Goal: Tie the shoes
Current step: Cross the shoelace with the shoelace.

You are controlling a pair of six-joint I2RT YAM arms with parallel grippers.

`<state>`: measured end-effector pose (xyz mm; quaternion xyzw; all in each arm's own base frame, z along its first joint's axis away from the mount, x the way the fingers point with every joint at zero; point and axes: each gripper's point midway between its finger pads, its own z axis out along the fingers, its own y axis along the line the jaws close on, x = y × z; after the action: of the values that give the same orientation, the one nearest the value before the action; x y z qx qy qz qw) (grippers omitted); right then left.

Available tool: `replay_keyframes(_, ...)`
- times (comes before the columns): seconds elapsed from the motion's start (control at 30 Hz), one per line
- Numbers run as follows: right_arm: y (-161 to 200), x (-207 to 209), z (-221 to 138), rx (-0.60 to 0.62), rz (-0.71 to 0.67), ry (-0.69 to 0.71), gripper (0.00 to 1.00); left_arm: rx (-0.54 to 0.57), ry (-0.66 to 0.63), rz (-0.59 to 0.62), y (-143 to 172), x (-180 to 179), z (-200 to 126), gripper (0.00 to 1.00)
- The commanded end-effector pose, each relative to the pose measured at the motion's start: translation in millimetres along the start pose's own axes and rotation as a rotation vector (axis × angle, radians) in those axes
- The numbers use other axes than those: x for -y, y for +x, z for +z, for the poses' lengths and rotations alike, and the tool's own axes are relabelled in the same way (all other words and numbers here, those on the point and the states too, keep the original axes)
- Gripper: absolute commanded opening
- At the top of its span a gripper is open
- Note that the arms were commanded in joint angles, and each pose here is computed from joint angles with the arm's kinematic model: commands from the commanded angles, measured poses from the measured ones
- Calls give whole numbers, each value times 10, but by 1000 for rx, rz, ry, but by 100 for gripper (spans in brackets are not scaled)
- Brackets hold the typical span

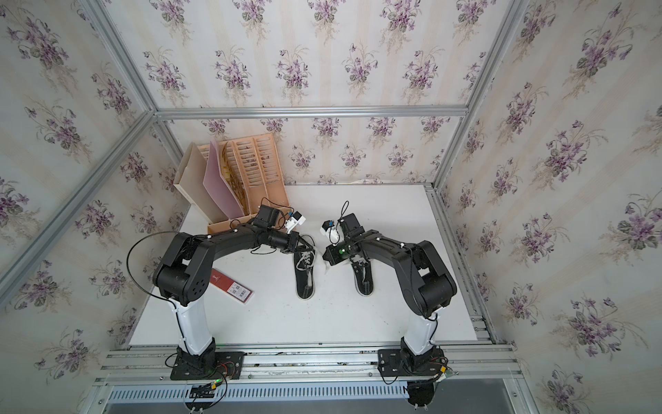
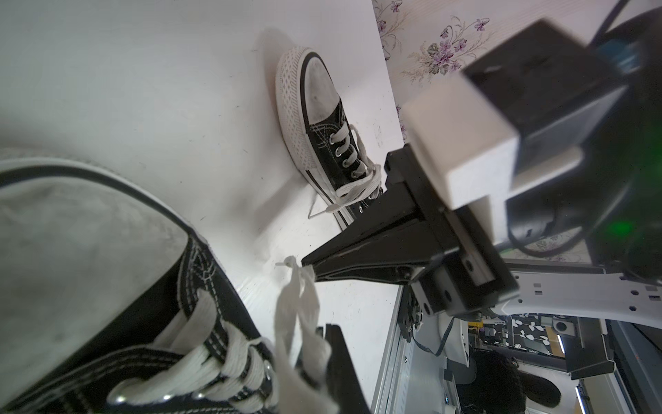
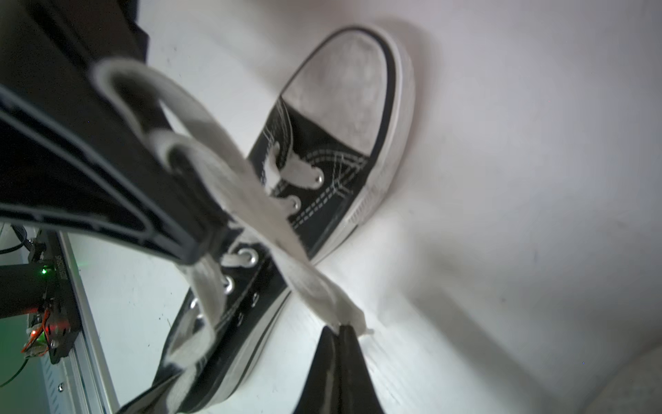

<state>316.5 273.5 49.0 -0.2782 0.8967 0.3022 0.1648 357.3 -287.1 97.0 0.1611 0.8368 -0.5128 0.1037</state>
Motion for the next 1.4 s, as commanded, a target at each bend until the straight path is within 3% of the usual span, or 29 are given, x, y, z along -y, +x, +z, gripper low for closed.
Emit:
replay_keyframes(0.0,69,1,-19,-14,23,9,16,-6,11,15,23,19,-9,0)
replay_keyframes(0.13,-84,58,-104,33,-8,61,26,-13,-2,10,51,-15,-7,0)
replay_keyframes(0.33,-288,88,-31,65,-65,58,32,-12,-12,10,45,-23,-8,0)
replay_keyframes(0.77,-401,-42,200,60,-105,-79,35,-10,-13,5,30,-27,-9,0)
replay_keyframes(0.97,-385,-22,258,45,-99,-79,35,-9,-13,6,15,-30,-10,0)
replay_keyframes(1.1,-394,-19,243,53,-102,-74,26,-11,-14,4,20,-32,-5,0)
replay_keyframes(1.3,-367,-38,230,43,-101,-79,1,-11,-15,2,27,-39,-6,0)
replay_keyframes(1.37,-383,-29,185,52,-103,-62,0,-12,-15,4,30,-35,-1,0)
